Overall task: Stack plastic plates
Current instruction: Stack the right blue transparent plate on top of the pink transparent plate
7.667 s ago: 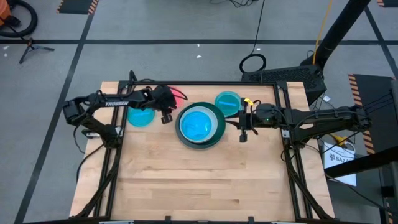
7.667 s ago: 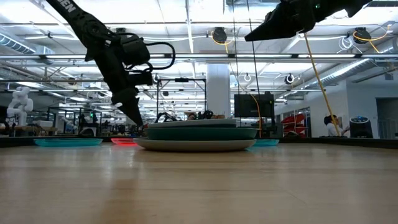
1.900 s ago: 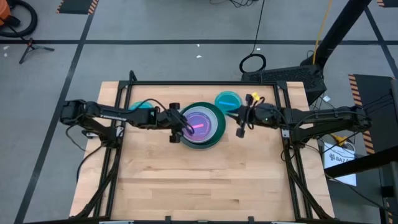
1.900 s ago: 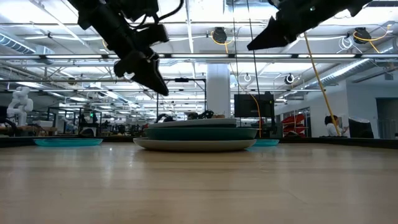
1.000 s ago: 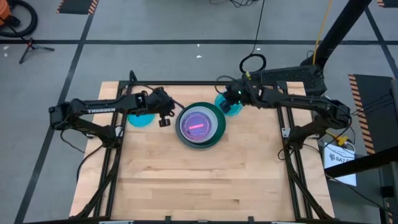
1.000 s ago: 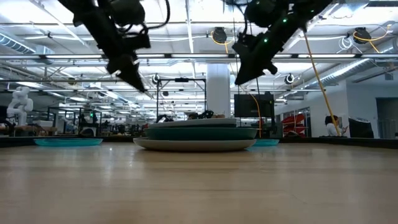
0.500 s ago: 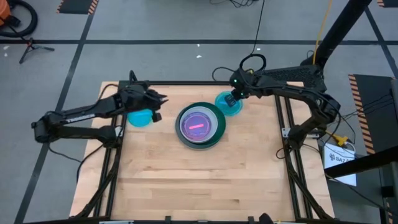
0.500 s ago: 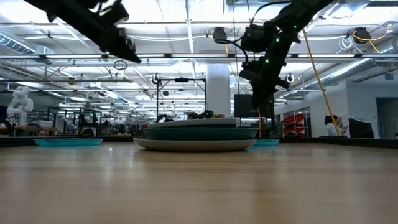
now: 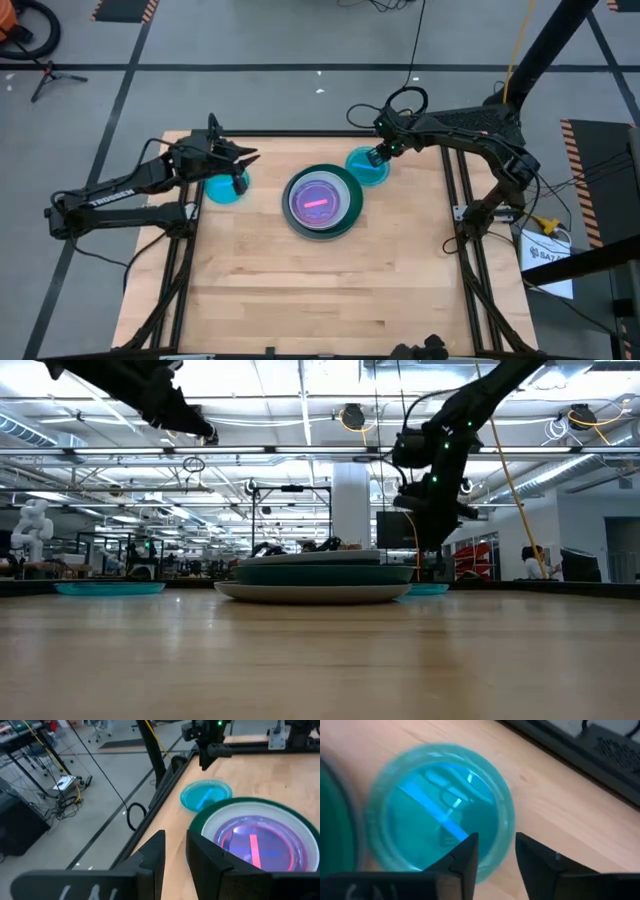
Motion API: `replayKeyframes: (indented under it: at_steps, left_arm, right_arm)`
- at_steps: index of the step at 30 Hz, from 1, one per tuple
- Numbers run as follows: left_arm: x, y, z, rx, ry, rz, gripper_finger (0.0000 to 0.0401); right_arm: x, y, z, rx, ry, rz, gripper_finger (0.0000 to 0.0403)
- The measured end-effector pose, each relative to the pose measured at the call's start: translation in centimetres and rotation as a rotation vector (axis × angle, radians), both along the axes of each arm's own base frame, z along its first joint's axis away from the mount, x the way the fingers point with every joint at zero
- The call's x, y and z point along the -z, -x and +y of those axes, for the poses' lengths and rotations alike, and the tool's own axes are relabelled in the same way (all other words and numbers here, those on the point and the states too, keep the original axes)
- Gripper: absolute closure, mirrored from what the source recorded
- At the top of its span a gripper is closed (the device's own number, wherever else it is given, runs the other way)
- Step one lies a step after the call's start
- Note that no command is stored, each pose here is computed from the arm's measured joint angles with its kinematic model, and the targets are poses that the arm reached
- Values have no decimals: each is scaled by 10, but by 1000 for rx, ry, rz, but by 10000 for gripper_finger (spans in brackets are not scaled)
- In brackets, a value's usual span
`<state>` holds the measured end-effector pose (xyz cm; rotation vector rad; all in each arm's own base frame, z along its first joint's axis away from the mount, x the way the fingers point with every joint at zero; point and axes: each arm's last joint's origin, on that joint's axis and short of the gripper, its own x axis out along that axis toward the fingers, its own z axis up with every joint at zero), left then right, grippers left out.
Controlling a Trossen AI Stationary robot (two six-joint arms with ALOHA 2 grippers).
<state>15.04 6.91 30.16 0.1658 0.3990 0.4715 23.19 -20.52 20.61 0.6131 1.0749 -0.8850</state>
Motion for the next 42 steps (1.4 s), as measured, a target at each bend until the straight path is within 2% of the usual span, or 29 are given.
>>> replayKeyframes:
  at_steps: [10, 19, 24, 28, 33, 42]
  left_arm:
    - [2, 1, 0, -1, 6, 16, 316]
    - [4, 1, -1, -2, 16, 38, 316]
    - [4, 2, -1, -2, 18, 41, 316]
    - [4, 2, -1, -3, 20, 40, 316]
    - [4, 2, -1, -6, 27, 36, 316]
    - [4, 2, -1, -8, 33, 34, 315]
  right_arm:
    - [36, 3, -23, 37, -60, 77, 235]
    - [52, 6, -31, 43, -93, 112, 235]
    - [59, 4, -32, 20, -151, 72, 236]
    - [63, 3, -32, 22, -158, 71, 238]
    - [62, 3, -33, 27, -155, 67, 260]
    - [62, 2, -32, 21, -168, 52, 340]
